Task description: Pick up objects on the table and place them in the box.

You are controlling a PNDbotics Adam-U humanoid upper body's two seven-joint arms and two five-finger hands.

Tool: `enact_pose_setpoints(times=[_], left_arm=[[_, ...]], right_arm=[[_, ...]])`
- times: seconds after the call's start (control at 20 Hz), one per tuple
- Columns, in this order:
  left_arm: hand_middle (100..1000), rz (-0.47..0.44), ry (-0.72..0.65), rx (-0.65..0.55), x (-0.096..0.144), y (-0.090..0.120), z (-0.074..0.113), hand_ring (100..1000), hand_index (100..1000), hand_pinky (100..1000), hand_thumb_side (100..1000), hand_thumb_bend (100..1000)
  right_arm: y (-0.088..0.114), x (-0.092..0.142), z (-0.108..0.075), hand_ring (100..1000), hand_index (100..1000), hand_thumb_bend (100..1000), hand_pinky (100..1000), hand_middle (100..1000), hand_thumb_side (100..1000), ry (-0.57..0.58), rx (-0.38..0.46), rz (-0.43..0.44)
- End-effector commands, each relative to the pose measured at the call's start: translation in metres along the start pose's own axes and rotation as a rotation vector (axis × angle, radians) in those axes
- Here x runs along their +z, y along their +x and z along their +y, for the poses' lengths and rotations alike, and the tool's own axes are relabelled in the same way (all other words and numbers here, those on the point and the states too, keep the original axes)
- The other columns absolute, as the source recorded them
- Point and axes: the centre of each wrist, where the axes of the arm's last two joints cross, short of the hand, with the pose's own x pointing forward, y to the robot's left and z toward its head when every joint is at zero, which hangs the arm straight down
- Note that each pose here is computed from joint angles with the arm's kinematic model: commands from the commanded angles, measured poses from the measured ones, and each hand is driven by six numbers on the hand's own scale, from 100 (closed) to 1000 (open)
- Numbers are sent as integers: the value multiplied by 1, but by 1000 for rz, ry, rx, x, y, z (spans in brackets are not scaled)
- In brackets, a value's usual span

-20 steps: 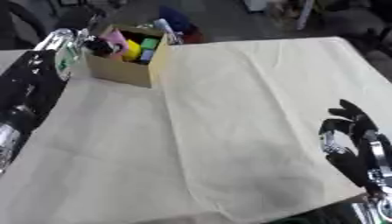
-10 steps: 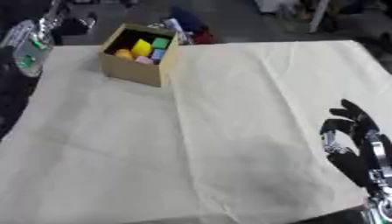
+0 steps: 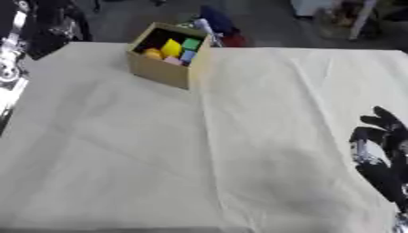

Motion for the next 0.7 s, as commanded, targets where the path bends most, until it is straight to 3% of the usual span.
enact_pose_setpoints(times=[0.05,0.4,0.7], left_arm=[[638,-36,78,63,10,11,5,646,848,669,518,185],[619,44,118,156,41,4,-13,631,842,657,559,151],[606,81,116,185,49,2,-22,619,833,651,586,121]], right_arm=[[10,-6,-4,765,939,100,855,778,443,-21,0,-43],[12,-7,-5,758,935,100,848,770,445,-50,-4,-48],[13,-8,-5,756,933,100,845,767,445,-63,-4,-49]])
